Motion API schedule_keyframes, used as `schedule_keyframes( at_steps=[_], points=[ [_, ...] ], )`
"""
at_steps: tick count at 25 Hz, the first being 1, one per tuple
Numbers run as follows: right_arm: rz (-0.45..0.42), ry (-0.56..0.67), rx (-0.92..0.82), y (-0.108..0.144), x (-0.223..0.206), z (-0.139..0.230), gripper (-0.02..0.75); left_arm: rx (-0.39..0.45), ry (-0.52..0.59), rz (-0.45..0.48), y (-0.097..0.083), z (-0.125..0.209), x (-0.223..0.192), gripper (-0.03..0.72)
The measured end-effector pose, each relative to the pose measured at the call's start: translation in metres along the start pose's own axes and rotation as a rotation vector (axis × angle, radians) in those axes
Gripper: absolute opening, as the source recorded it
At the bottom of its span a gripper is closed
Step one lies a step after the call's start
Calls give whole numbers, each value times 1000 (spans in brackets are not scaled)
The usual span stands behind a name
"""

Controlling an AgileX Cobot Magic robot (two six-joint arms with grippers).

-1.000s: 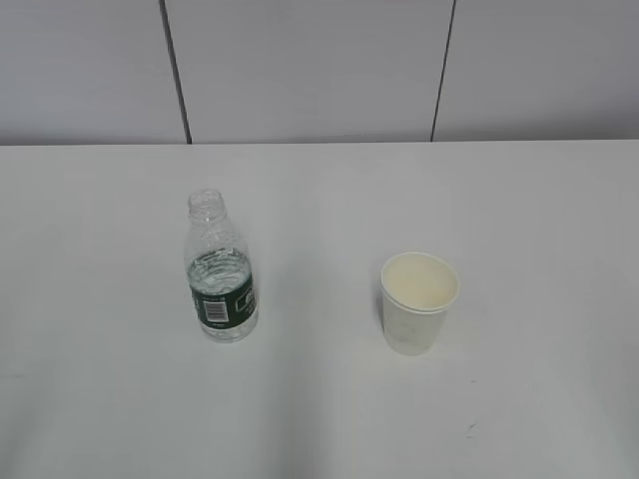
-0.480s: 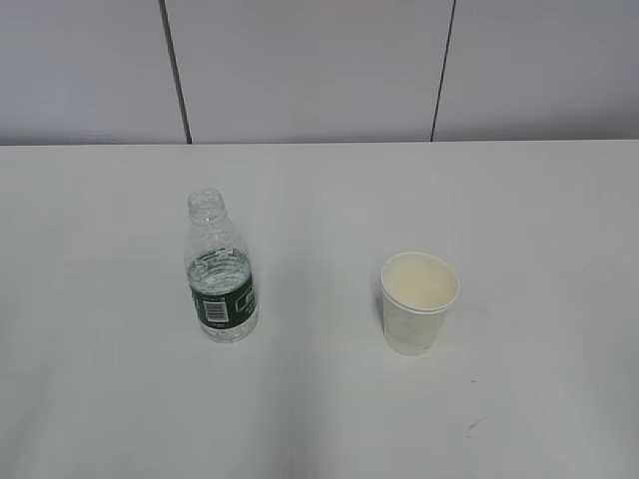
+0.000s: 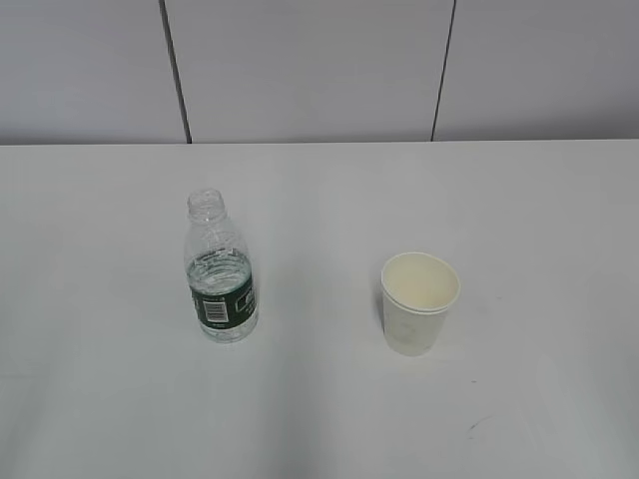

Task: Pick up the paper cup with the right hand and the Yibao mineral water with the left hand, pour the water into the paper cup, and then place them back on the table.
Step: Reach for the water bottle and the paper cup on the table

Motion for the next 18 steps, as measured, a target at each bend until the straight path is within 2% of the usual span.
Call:
schedule_keyframes(
  at_steps=[4, 6, 8, 11, 13, 15, 18],
  points=[
    [2, -2, 1, 0, 0, 0, 573, 1, 2, 1, 0, 0, 0, 573],
    [9, -51, 5, -2, 3, -12, 573, 0, -40, 16, -4, -11, 1, 573],
    [23, -157, 20, -5, 4, -38, 573, -21, -161, 49, -11, -37, 3, 564],
    [16, -285, 26, -5, -2, -77, 573, -134, -327, 80, -20, -73, 3, 538],
    [-10, -346, 26, -2, -11, -99, 573, -172, -392, 99, -26, -88, -6, 521],
    [-36, -389, 19, 2, -22, -115, 573, -117, -445, 121, -27, -100, -20, 510],
    [-80, -336, 8, 9, -52, -117, 573, -53, -438, 95, -18, -99, -49, 497]
  ],
)
Point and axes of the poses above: a point on each arm's last joint axis where the gripper is mounted, x pointing back along that axis away from the gripper, y along the wrist's bending axis when the last joint is at zero, z = x × y, the point moved 10 cm from there along -x, pointing out along that axis toward the gripper, and after that the axes turned 2 degrees about x, right-handed, at the moved point
